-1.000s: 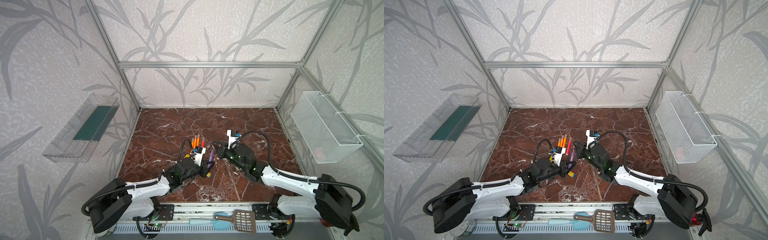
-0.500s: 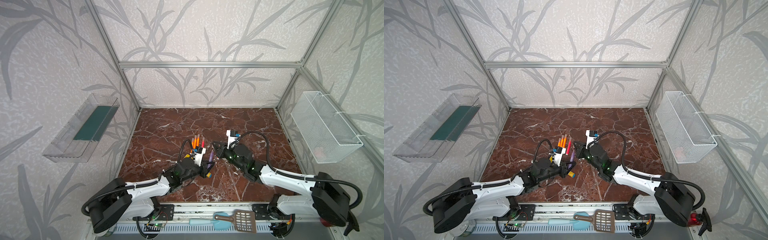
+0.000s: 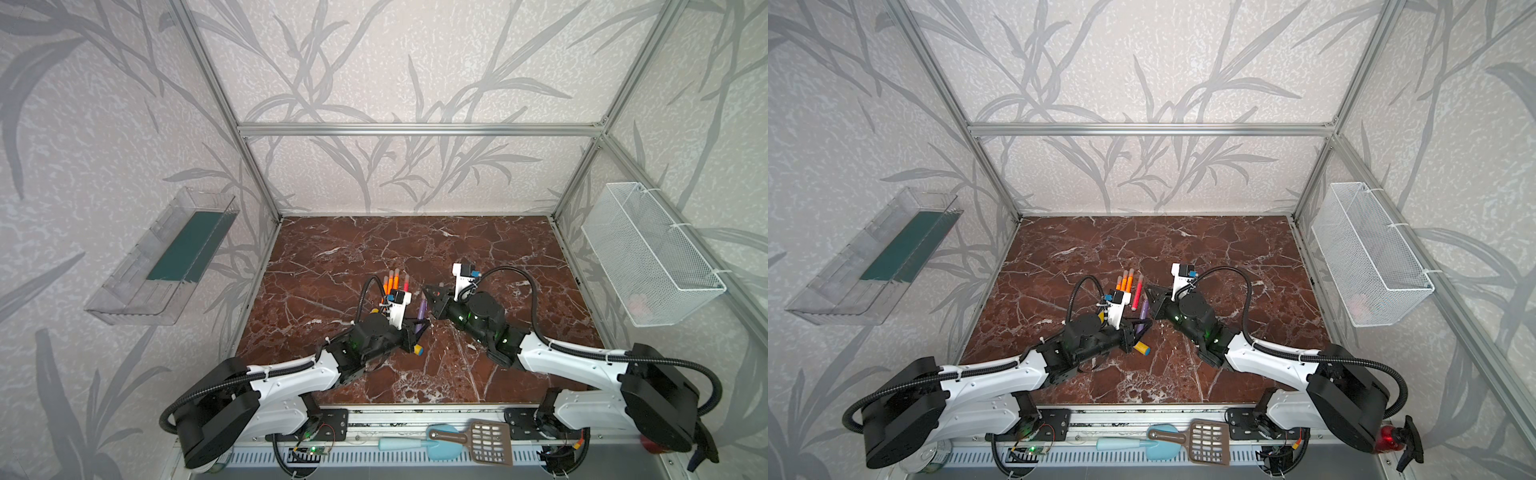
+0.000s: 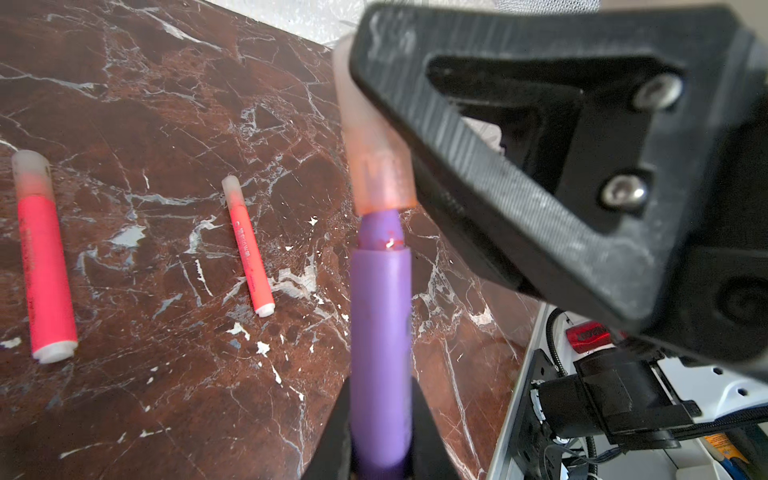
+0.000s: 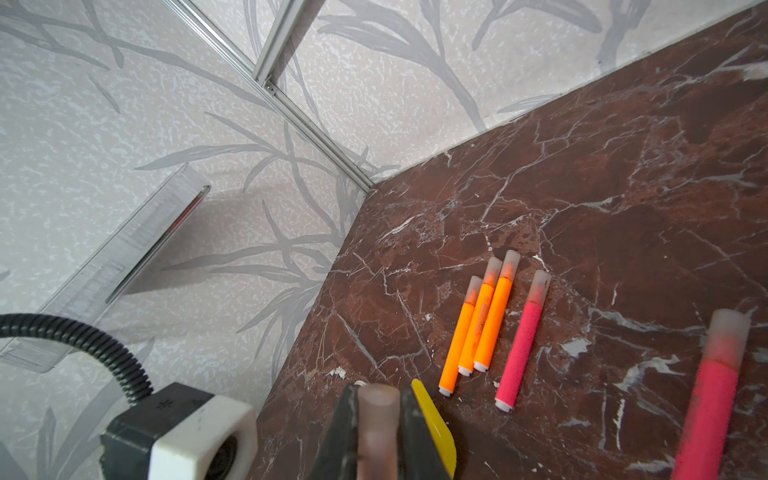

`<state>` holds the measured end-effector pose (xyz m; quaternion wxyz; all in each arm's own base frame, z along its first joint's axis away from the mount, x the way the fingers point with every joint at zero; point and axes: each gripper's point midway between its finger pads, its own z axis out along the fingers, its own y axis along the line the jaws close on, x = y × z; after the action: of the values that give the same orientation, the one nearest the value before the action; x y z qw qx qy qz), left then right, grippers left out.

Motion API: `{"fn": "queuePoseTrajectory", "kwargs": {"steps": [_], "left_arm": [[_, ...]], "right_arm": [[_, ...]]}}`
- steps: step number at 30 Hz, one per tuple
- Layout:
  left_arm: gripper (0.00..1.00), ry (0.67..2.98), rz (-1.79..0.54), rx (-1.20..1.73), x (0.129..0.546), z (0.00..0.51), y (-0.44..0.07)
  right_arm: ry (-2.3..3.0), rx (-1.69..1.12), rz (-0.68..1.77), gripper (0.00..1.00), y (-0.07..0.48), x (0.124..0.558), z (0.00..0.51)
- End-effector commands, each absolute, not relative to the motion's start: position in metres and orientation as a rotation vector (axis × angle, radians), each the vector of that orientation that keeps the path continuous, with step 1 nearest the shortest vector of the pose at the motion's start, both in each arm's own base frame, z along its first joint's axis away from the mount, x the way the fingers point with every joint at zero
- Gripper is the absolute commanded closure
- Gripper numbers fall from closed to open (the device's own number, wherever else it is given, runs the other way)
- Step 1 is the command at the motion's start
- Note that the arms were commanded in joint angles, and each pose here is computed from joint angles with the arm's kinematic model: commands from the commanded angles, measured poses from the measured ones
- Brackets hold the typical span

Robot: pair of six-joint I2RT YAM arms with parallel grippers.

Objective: Insert the pens into the pen caps
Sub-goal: 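Push the pale cap down onto the purple marker with the right gripper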

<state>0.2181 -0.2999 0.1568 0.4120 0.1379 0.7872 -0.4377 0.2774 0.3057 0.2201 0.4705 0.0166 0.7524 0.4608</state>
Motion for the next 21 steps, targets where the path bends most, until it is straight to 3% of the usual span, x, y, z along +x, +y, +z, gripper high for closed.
{"fn": "queuePoseTrajectory", "kwargs": {"steps": [1, 18, 21], "left_arm": [[1.00, 1.875, -1.132, 0.347, 0.224, 0.191, -0.306], [1.00, 1.811, -1.167, 0.311, 0.229, 0.213, -0.295], [1.00, 1.801, -1.168, 0.305, 0.228, 0.214, -0.292]], "right_arm": [[1.843, 0.023, 1.160, 1.00, 0.312, 0.270, 0.221], [1.889, -0.061, 1.297, 1.00, 0.329, 0.237, 0.211], [1.903, -0.075, 1.294, 0.96, 0.329, 0.234, 0.206]]}}
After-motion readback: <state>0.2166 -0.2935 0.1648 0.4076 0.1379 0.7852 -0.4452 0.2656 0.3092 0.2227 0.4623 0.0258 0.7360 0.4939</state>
